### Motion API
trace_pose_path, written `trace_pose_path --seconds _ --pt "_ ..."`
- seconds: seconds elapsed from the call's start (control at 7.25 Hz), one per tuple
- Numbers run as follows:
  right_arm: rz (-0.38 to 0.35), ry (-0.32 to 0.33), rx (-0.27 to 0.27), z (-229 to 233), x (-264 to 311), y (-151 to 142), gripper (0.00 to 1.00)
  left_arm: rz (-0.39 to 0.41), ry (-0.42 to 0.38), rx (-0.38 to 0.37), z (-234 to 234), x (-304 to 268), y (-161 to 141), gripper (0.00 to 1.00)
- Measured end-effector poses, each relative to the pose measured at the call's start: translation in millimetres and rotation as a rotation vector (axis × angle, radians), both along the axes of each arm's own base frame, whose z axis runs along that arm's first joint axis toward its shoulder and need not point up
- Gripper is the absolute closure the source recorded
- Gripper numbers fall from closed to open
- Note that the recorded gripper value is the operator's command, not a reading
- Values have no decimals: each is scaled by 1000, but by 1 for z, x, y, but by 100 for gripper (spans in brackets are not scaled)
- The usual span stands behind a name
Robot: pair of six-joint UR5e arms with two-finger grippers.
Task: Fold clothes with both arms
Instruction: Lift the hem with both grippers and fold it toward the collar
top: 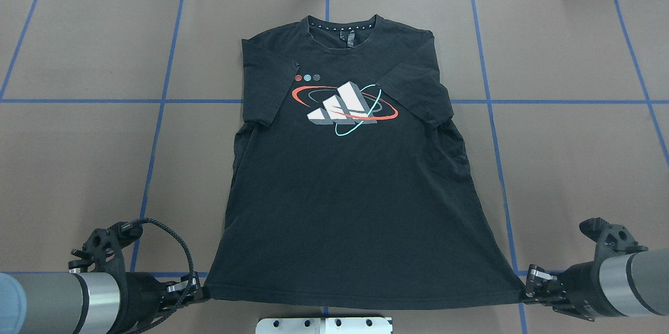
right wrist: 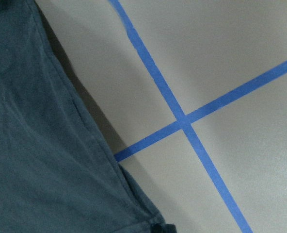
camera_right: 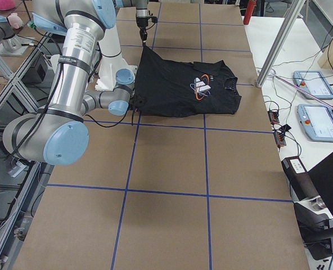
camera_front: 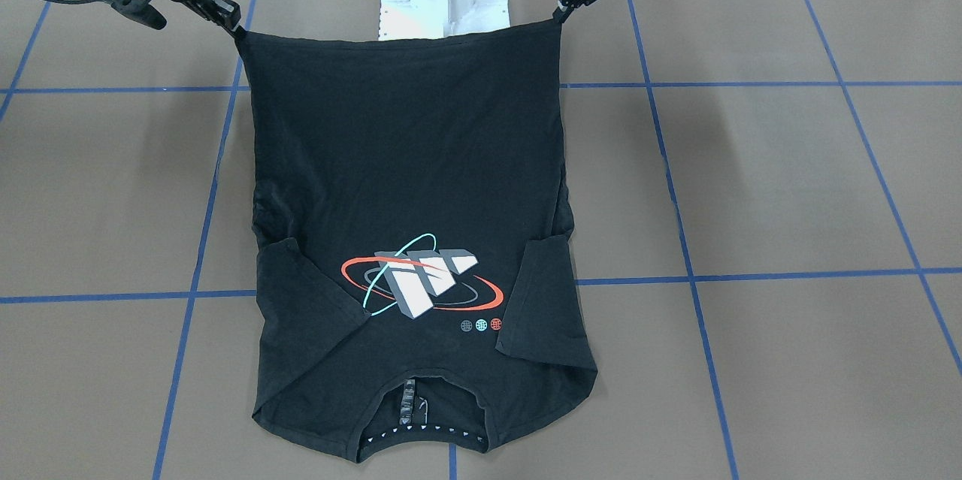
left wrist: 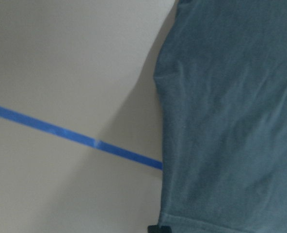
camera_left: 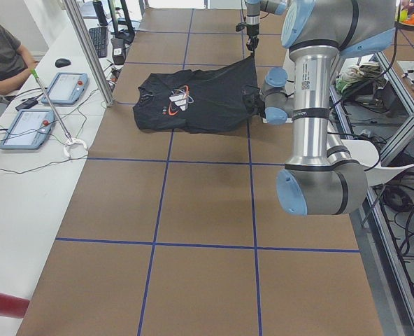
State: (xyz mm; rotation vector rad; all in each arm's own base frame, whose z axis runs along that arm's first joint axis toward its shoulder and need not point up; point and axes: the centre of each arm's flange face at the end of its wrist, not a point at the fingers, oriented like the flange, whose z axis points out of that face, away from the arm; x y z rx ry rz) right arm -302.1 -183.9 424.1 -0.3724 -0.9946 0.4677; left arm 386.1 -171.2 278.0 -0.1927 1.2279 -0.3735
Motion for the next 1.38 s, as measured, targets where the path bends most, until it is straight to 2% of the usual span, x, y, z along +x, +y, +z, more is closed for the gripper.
trace_pose_path --seconds 0.28,0.55,0.97,1.1,1.38 --pt "29 -45 -57 -8 22 -31 100 -23 73 11 -30 -12 -9 100" --pt "117 -36 -107 -25 21 -88 100 -104 114 97 -51 -28 -63 100" --pt "225 0 -200 -88 23 -212 100 -216 27 214 -27 -46 -177 100" --pt "245 18 -209 -112 28 -250 100 -253 2 226 -21 -48 -206 100" --pt "269 75 -198 -129 25 -330 100 -311 -34 222 -18 -32 -262 100"
